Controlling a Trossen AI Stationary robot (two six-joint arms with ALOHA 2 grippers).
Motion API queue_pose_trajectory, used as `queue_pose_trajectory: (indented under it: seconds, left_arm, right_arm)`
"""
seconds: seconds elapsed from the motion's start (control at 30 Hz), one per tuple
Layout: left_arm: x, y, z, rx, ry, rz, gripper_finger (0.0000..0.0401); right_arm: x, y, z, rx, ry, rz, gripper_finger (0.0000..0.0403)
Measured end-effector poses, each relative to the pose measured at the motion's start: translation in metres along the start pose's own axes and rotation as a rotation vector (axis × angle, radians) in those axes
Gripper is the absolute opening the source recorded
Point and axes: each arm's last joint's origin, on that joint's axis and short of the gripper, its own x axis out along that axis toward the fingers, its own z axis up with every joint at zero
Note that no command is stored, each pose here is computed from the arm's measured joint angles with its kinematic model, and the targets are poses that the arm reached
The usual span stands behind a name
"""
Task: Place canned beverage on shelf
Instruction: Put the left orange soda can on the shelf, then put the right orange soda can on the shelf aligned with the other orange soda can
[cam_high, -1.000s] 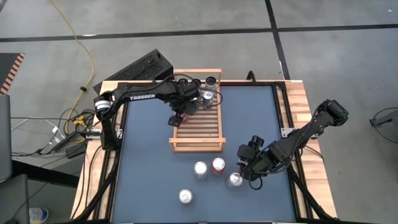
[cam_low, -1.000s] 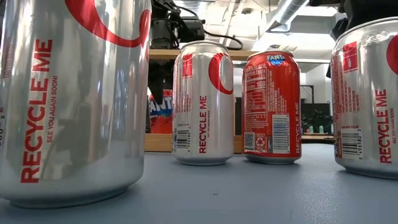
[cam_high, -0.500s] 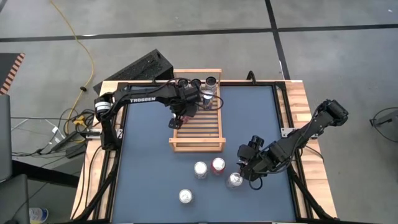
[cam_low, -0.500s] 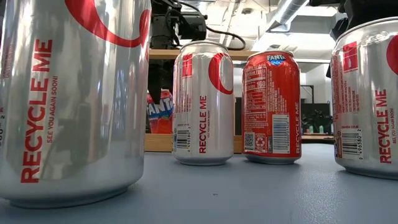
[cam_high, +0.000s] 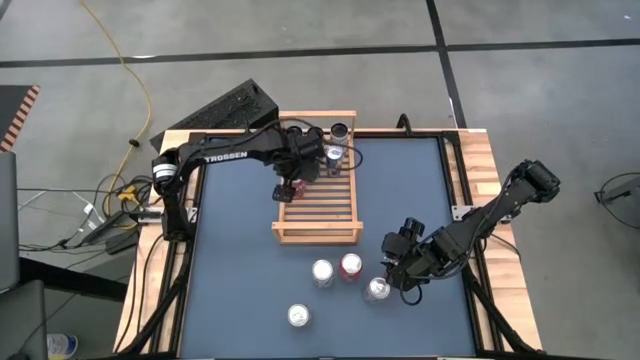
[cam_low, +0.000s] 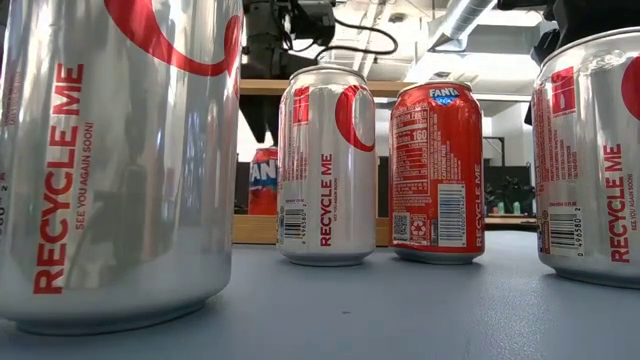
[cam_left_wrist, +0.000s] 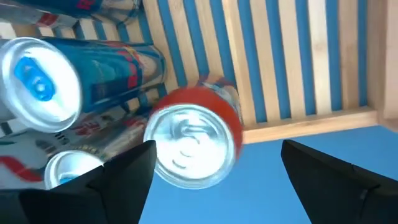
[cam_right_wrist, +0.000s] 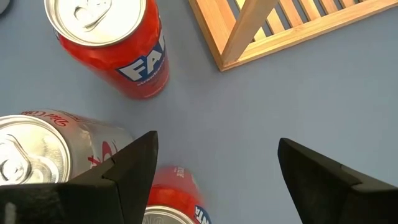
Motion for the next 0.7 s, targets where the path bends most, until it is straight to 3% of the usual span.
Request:
queue_pose_trajectory:
  seconds: [0.37, 0.53, 0.7]
  left_arm:
    - [-0.046, 0.0, 0.002, 0.004, 0.07, 0.095, 0.0334]
    - [-0.086, -0.024, 0.014, 0.017, -0.014, 0.112, 0.0334]
    - [-0.133, -0.058, 0.015, -0.052, -0.156, 0.086, 0.0334]
  right_arm:
    - [0.0, 0.001, 0.001, -0.026, -0.008, 0.009, 0.0317]
    - [-0.001, 0.002, 0.009, -0.066, -0.039, 0.036, 0.0317]
    - [-0.014, 0.004, 0.022, -0.129, -0.072, 0.06, 0.0317]
